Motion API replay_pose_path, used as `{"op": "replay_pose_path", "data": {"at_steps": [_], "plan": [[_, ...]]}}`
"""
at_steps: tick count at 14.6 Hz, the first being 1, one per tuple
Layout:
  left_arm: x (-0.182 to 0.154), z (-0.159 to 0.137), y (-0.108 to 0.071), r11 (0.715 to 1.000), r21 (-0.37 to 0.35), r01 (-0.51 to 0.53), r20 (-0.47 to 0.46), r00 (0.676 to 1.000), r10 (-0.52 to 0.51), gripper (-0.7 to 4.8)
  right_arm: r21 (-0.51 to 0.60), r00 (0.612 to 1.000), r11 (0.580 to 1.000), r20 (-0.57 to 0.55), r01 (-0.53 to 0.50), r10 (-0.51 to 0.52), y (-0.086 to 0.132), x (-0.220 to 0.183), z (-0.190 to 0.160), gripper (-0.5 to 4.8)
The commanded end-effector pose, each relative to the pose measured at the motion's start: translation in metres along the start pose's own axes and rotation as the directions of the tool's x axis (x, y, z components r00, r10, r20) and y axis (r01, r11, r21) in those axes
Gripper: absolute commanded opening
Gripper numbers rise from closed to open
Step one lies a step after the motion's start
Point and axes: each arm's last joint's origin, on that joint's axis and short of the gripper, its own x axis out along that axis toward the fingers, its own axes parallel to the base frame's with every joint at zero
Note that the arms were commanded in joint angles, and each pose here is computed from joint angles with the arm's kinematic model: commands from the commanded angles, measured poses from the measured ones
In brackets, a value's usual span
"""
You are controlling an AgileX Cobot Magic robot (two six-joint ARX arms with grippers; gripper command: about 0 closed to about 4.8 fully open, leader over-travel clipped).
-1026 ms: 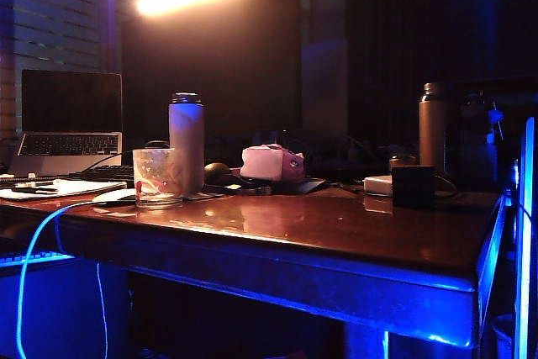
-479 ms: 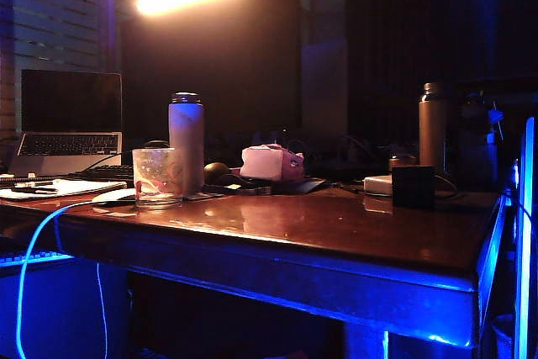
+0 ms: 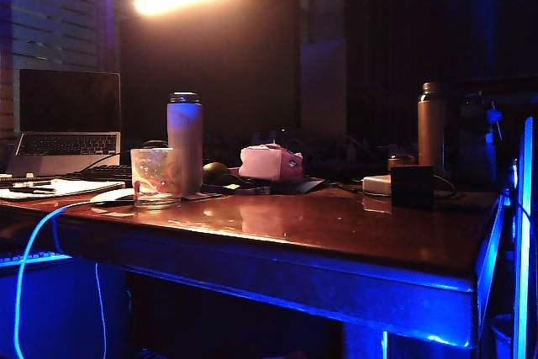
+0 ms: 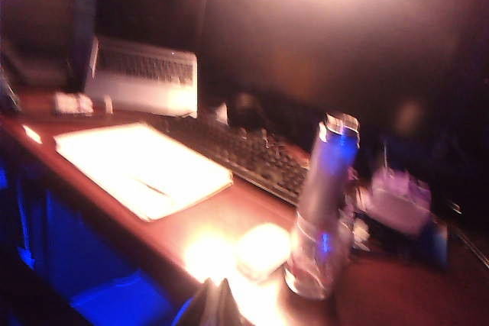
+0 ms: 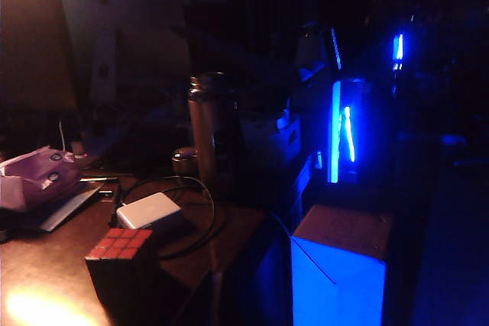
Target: Stack the Rubik's Cube on top of the glass cup.
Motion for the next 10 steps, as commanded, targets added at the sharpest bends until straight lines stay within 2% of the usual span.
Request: {"op": "replay_pose_path", "data": {"at_steps": [1, 2, 4, 6, 7, 9, 10], "plan": [[0.045, 0.064, -0.019, 0.982, 0.085, 0.171, -0.093, 0.982, -0.163, -0.04, -0.002, 0.999, 1.0, -0.029, -0.019, 0.019, 0.006, 0.026, 0.028, -0.01], [0.066, 0.087, -0.028, 0.959, 0.087, 0.268, -0.152, 0.955, -0.253, -0.04, -0.012, 0.998, 0.999, -0.041, -0.042, 0.041, 0.01, 0.043, 0.04, -0.01], [0.1, 0.124, -0.043, 0.889, 0.113, 0.443, -0.253, 0.879, -0.406, -0.04, -0.052, 0.991, 0.993, -0.089, -0.106, 0.101, 0.019, 0.084, 0.062, -0.01], [0.122, 0.145, -0.051, 0.83, 0.155, 0.537, -0.378, 0.808, -0.452, -0.04, -0.056, 0.978, 0.985, -0.144, -0.161, 0.152, 0.028, 0.128, 0.08, -0.01], [0.132, 0.148, -0.054, 0.806, 0.13, 0.578, -0.471, 0.751, -0.463, -0.04, -0.054, 0.973, 0.984, -0.17, -0.168, 0.157, 0.031, 0.15, 0.085, -0.01], [0.143, 0.147, -0.056, 0.797, 0.062, 0.601, -0.595, 0.663, -0.454, -0.04, -0.03, 0.939, 0.969, -0.256, -0.246, 0.23, 0.039, 0.193, 0.085, -0.01], [0.146, 0.144, -0.057, 0.792, 0.033, 0.609, -0.615, 0.637, -0.464, -0.04, -0.016, 0.91, 0.955, -0.31, -0.295, 0.276, 0.044, 0.214, 0.081, -0.01]]}}
